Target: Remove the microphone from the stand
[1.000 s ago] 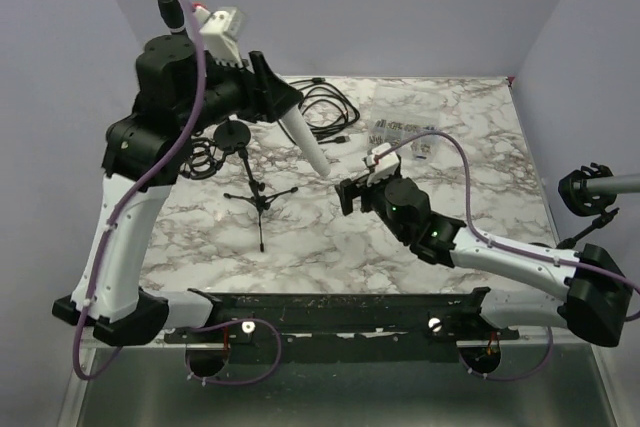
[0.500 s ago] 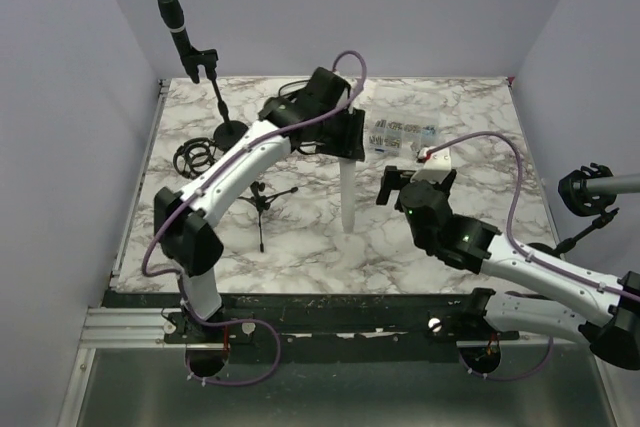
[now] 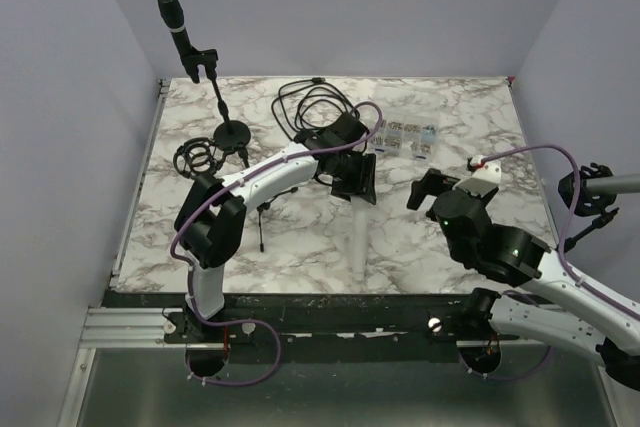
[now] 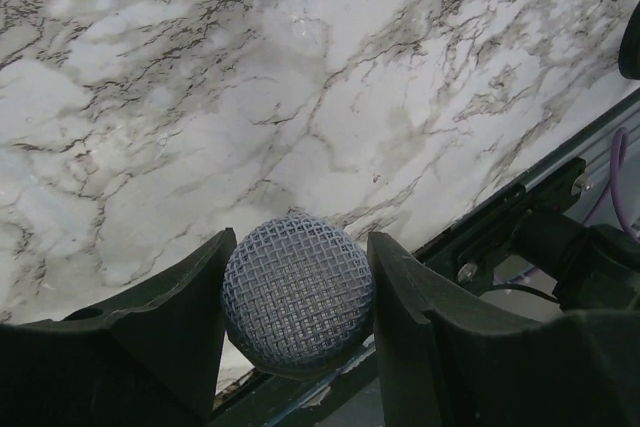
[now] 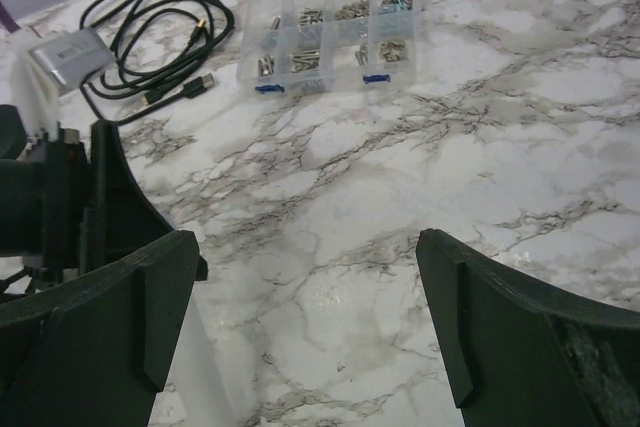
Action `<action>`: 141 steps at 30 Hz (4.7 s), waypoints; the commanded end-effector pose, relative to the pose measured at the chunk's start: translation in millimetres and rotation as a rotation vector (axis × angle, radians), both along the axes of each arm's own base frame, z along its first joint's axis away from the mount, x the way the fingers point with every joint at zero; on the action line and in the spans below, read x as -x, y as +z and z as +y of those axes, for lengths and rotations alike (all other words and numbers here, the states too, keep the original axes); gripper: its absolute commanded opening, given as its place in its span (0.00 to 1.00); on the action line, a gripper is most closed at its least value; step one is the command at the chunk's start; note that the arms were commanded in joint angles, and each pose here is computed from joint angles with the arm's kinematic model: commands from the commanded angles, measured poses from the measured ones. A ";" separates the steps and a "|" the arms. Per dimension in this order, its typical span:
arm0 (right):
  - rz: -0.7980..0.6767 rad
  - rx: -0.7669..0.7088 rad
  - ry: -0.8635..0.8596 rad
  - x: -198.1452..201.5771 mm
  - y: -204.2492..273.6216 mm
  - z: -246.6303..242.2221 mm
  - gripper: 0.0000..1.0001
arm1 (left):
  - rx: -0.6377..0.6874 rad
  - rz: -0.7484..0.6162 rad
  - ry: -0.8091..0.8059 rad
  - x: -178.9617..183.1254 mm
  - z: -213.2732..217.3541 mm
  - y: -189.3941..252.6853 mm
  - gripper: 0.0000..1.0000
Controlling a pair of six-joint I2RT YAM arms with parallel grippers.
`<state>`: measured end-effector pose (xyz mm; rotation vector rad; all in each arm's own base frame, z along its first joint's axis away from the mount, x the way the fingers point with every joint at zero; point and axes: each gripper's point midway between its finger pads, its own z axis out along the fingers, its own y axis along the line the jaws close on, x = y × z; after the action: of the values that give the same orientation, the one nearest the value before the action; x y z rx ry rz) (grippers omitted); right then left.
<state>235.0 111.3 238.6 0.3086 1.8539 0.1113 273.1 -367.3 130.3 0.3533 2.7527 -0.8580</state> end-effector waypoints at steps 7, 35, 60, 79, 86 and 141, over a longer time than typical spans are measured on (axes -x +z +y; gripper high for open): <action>-0.013 -0.028 0.230 11.5 15.0 25.1 1.00 | -0.016 0.022 0.034 -9.6 -12.8 -36.6 0.00; -0.076 -0.066 0.215 14.7 21.0 14.3 1.00 | -0.060 -0.011 0.157 -23.9 5.1 -94.0 0.68; -0.001 -0.047 0.329 12.4 -4.8 48.2 1.00 | 0.182 -0.294 0.018 -20.5 1.7 92.5 0.99; -0.002 -0.253 0.786 -15.5 1.0 220.9 1.00 | 0.106 -1.013 0.215 52.6 203.5 290.4 0.99; 0.098 -0.514 1.135 -12.6 5.2 307.9 1.00 | 0.066 -1.135 0.288 87.3 258.0 290.9 0.99; 0.440 -0.852 1.249 -56.4 -98.9 382.2 0.03 | 0.061 -1.188 0.291 108.1 279.8 264.1 0.99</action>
<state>285.0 492.3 155.8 -0.2971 2.0097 1.9676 164.3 -93.6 391.3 0.3199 1.6278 -0.4340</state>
